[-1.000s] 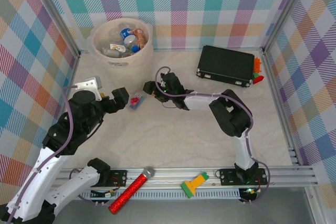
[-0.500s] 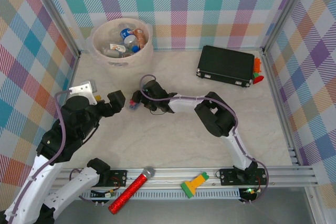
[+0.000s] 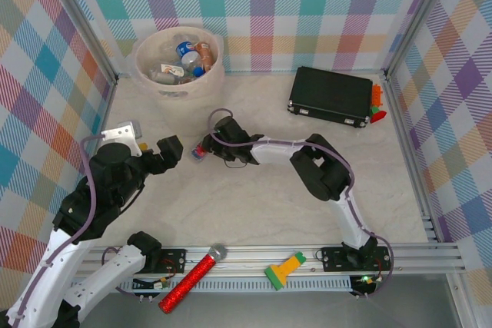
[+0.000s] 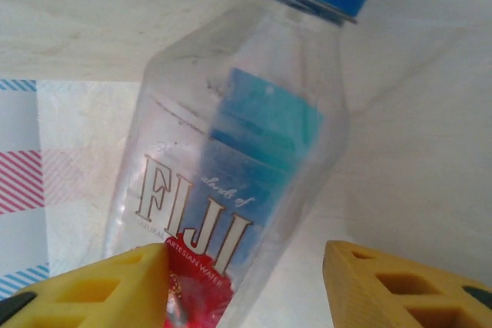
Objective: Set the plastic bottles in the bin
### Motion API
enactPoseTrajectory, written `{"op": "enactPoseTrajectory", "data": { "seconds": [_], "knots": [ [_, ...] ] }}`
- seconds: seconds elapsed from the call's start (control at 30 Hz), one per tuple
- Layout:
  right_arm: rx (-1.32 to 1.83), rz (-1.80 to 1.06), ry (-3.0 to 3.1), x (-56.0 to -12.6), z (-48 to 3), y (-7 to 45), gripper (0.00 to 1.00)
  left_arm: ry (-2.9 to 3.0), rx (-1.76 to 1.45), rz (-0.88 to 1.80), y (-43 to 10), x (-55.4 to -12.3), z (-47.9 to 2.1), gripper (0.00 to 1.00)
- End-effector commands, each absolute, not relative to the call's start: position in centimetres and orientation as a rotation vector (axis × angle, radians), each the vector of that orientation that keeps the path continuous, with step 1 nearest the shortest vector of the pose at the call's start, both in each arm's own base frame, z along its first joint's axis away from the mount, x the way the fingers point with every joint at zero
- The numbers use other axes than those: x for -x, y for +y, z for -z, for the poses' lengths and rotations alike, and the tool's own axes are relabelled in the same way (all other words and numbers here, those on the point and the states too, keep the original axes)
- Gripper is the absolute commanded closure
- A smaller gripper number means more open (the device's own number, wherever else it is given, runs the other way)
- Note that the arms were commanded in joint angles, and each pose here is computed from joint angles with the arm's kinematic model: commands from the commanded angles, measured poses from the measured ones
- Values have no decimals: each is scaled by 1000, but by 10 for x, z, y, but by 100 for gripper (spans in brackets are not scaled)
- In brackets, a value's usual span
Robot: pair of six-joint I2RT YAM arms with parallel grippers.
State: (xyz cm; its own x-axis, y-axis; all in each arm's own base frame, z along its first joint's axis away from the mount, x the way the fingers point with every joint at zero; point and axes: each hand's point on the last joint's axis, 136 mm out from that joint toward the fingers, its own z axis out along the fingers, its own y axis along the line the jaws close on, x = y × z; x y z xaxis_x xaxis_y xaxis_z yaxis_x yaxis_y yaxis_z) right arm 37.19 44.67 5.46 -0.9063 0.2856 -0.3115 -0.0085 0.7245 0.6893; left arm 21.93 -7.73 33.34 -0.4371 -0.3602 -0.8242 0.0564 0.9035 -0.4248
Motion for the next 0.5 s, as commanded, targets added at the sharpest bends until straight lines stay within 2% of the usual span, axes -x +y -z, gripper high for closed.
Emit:
{"op": "enactPoseTrajectory", "data": {
  "seconds": [0.0, 0.17, 0.3, 0.4, 0.47],
  "knots": [
    [-210, -752, 2605, -370, -28, 390, 48, 1973, 210, 467, -76, -217, -331, 0],
    [-172, -607, 2595, -371, -36, 351, 48, 1988, 203, 482, -82, -220, -330, 0],
    [-166, -594, 2557, -375, -51, 334, 47, 1985, 208, 488, -83, -222, -328, 0],
    [-115, -687, 2534, -374, -70, 347, 42, 1988, 206, 497, -85, -224, -327, 0],
    [-83, -753, 2535, -370, -78, 363, 35, 1994, 204, 496, -87, -225, -326, 0]
  ]
}}
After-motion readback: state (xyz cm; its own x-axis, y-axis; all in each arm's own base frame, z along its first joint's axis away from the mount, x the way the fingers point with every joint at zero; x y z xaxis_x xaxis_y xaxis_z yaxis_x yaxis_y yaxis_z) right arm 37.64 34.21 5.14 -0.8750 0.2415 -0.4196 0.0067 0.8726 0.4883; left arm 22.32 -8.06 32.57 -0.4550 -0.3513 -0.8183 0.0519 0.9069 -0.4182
